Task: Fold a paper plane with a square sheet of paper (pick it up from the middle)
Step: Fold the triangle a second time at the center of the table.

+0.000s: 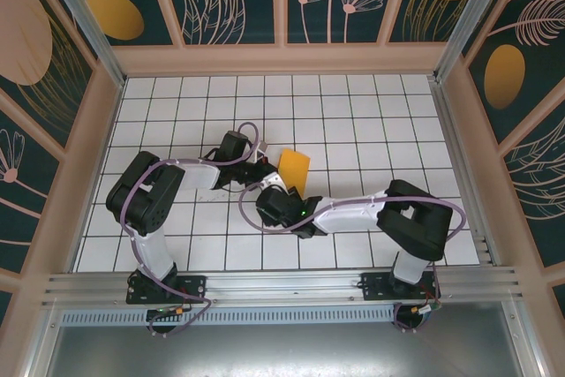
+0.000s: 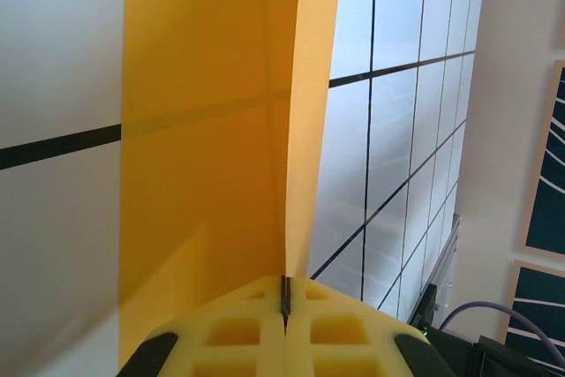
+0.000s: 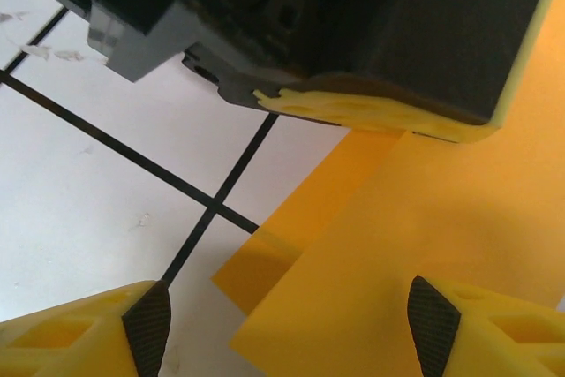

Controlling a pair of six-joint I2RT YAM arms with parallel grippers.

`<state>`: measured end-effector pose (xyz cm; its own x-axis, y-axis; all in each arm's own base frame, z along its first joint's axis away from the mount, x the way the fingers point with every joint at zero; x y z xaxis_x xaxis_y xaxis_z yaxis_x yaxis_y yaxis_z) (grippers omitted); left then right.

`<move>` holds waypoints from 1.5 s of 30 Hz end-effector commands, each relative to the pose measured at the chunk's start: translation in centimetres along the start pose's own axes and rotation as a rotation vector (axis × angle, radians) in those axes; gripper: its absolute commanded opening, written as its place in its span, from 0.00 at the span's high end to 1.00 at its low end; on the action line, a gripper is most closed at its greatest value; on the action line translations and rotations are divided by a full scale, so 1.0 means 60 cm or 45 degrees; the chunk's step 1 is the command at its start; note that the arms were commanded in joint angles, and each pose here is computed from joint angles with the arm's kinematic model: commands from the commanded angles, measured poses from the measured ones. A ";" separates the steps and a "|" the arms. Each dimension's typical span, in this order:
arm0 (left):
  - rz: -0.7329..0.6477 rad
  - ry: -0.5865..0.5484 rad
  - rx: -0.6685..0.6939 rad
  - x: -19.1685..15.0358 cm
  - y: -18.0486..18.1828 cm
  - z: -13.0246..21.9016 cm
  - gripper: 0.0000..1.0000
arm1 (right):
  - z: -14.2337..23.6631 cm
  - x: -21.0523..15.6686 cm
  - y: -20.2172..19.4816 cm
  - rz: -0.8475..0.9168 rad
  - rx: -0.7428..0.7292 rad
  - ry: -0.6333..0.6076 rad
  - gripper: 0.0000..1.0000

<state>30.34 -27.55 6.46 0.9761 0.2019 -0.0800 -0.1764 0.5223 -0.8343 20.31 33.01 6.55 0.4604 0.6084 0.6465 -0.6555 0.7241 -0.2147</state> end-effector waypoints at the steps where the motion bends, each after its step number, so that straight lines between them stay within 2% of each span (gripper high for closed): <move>1: -0.020 0.009 -0.019 -0.001 -0.018 0.003 1.00 | -0.002 0.004 -0.003 0.040 -0.118 0.014 0.26; 8: -0.021 0.012 -0.021 0.000 -0.019 0.002 1.00 | -0.003 0.003 -0.008 0.051 -0.165 0.029 0.43; 15: -0.015 0.012 -0.015 0.000 -0.016 0.001 1.00 | 0.010 0.007 -0.022 0.014 -0.157 -0.001 0.68; 19: -0.018 0.012 -0.018 -0.002 -0.018 0.003 1.00 | 0.017 0.013 -0.025 -0.018 -0.072 -0.024 0.81; 24: -0.016 0.010 -0.019 0.001 -0.019 0.002 1.00 | 0.026 0.021 -0.030 -0.075 0.040 -0.065 0.91; 31: -0.011 0.005 -0.017 0.002 -0.019 0.002 0.99 | 0.026 0.018 -0.026 -0.089 0.107 -0.059 0.97; 32: -0.011 0.001 -0.016 0.002 -0.019 0.003 0.86 | 0.026 0.020 -0.026 -0.099 0.114 -0.063 0.97; 33: -0.017 -0.012 -0.015 0.003 -0.021 0.005 0.77 | 0.026 0.019 -0.026 -0.113 0.132 -0.062 0.98; 35: -0.026 -0.054 -0.011 0.006 -0.025 0.013 0.69 | 0.027 0.020 -0.027 -0.145 0.183 -0.072 0.99; 36: -0.033 -0.098 0.007 0.011 -0.028 0.020 0.60 | 0.029 0.022 -0.030 -0.173 0.214 -0.086 1.00; 38: -0.048 -0.190 0.036 0.020 -0.033 0.036 0.55 | 0.036 0.028 -0.033 -0.229 0.303 -0.122 1.00; 40: -0.050 -0.299 0.065 0.028 -0.040 0.058 0.45 | 0.045 0.034 -0.041 -0.290 0.381 -0.163 1.00; 43: -0.038 -0.433 0.084 0.035 -0.043 0.085 0.37 | 0.053 0.034 -0.053 -0.389 0.535 -0.201 1.00; 45: -0.036 -0.471 0.081 0.033 -0.042 0.094 0.38 | 0.057 0.033 -0.057 -0.444 0.640 -0.229 1.00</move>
<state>31.92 -25.16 11.92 0.9133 0.3905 0.1162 -0.1299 0.5493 -0.8254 22.25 29.61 9.54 0.5925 0.3541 0.7235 -0.6681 0.7178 0.1958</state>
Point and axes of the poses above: each hand's point on the last joint's axis, 136 mm out from that joint toward the fingers, its own z axis back along the fingers, its own y axis along the line the jaws close on, x = y × z, the point moved 3 cm from there along z, back along the fingers, and after that the axes turned 12 degrees about z, right-handed, at the moved point
